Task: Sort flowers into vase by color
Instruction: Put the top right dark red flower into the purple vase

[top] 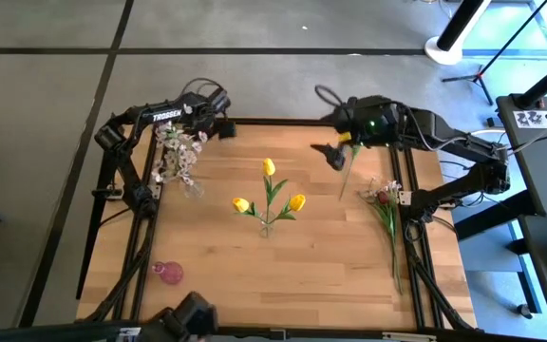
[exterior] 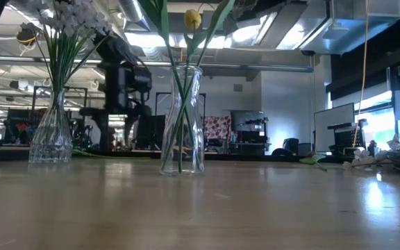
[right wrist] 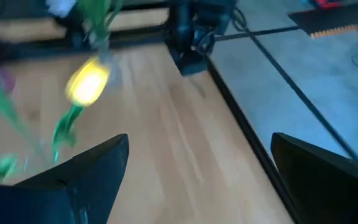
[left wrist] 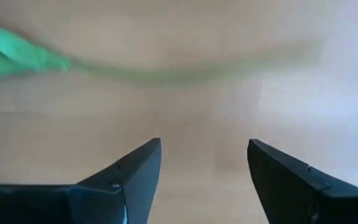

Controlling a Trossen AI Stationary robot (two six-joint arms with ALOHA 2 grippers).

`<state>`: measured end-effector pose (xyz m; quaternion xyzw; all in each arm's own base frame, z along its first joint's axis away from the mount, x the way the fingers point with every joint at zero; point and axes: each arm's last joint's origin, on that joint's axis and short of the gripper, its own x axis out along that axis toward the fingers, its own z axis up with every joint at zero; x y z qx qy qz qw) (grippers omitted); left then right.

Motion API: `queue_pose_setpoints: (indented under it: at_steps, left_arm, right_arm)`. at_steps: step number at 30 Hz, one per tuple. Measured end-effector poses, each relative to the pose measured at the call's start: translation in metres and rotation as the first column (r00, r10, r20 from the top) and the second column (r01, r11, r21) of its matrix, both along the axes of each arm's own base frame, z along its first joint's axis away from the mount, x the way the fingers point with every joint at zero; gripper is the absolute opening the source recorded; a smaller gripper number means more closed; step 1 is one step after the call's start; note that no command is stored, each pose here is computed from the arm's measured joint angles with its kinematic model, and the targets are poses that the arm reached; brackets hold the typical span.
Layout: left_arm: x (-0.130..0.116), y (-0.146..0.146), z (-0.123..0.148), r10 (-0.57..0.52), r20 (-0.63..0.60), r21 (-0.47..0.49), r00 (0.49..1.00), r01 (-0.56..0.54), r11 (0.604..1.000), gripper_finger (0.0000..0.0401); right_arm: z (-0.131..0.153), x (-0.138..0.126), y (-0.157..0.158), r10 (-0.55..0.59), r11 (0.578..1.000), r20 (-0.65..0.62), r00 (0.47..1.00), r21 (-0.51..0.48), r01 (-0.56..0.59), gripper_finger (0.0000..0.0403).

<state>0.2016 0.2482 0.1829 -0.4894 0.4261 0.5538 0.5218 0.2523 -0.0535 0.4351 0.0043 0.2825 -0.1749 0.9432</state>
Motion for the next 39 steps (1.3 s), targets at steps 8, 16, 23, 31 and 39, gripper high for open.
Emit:
queue_pose_setpoints:
  at_steps: [8,16,23,31,39]
  left_arm:
    - [-0.029,0.020,-0.016,0.736,0.152,0.080,0.660,-0.750,0.656,0.0232]
    - [-0.053,0.028,-0.019,0.921,0.177,0.105,0.348,-0.937,0.334,0.0232]
    - [-0.072,0.032,-0.044,0.977,0.164,0.044,0.138,-0.990,0.133,0.0231]
    - [-0.088,0.040,-0.044,0.986,0.154,0.030,0.059,-0.998,0.055,0.0183]
    - [-0.089,0.036,-0.044,0.989,0.115,0.032,0.093,-0.995,0.090,0.0057]
  right_arm:
    - [0.001,0.008,-0.021,-0.070,0.997,0.079,0.994,0.046,0.067,0.0390]
    - [-0.007,0.015,-0.022,-0.099,0.989,0.058,0.993,0.119,0.092,0.0390]
    - [-0.012,0.013,-0.034,-0.167,0.979,0.017,0.986,0.123,0.163,0.0390]
    - [-0.013,0.008,-0.046,-0.187,0.965,0.023,0.982,0.193,0.179,0.0390]
    - [-0.003,-0.008,-0.040,-0.189,0.966,0.044,0.981,0.186,0.178,0.0390]
